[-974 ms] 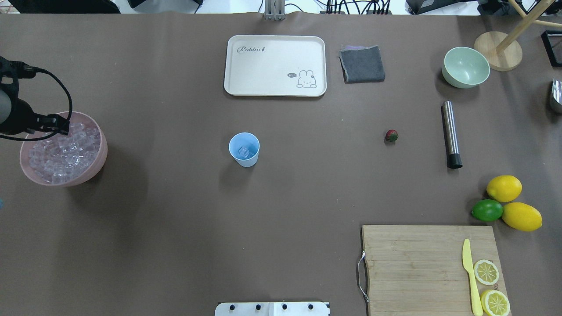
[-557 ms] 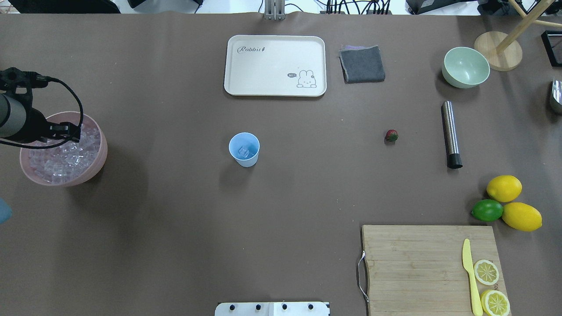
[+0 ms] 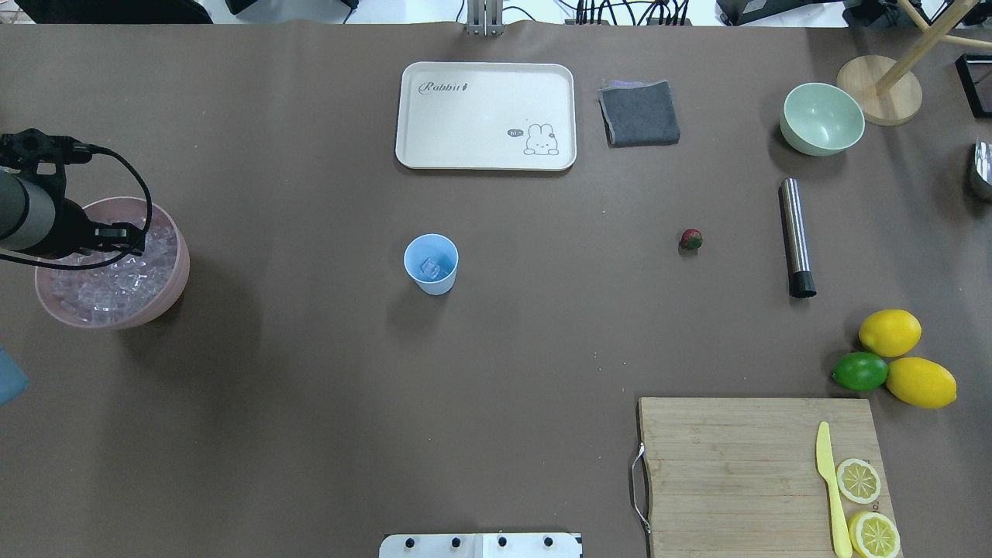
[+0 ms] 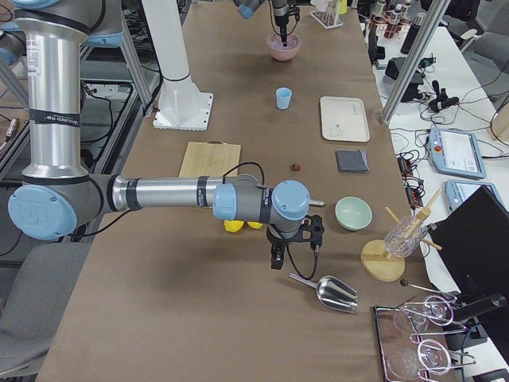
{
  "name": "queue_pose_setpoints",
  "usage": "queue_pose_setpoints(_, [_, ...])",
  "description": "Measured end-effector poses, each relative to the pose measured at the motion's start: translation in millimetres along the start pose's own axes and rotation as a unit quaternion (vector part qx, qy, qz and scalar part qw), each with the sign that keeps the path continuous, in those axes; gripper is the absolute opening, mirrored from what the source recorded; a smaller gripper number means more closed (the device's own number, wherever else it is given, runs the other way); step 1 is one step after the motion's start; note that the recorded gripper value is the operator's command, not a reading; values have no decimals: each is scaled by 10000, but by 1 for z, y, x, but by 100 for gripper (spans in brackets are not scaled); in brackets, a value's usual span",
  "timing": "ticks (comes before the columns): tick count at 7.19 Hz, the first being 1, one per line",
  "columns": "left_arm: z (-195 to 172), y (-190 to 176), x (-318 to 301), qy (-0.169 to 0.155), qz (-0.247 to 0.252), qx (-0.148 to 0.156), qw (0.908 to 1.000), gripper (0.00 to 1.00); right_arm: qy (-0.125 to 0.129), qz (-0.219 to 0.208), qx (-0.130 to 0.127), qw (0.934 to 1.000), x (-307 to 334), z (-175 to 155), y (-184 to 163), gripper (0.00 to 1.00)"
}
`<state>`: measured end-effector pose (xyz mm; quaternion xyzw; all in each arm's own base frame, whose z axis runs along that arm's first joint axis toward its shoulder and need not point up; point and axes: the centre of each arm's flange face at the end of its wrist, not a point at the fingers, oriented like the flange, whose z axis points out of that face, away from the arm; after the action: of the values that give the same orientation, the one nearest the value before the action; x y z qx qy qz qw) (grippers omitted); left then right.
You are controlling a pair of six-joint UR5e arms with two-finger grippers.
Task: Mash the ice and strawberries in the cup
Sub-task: 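Lower the left gripper into the ice and close on a cube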
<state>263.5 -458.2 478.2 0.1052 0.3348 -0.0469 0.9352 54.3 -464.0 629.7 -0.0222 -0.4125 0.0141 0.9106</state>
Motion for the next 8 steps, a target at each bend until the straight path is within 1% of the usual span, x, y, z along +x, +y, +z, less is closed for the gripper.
queue_pose_setpoints(2, [4, 6, 0, -13, 39, -46, 10000, 59, 0, 3, 2, 10000, 0, 0, 0, 100])
queue_pose_setpoints(3, [5, 7, 0, -17, 54, -62, 10000, 57, 0, 4, 3, 10000, 0, 0, 0, 100])
queue_pose_setpoints(6, [9, 11, 3, -25, 89, -101, 9999, 53, 5, 0, 2, 10000, 0, 0, 0, 100])
queue_pose_setpoints(8, [12, 14, 3, -41, 109, -136, 9998, 52, 11, 0, 2, 10000, 0, 0, -1, 100])
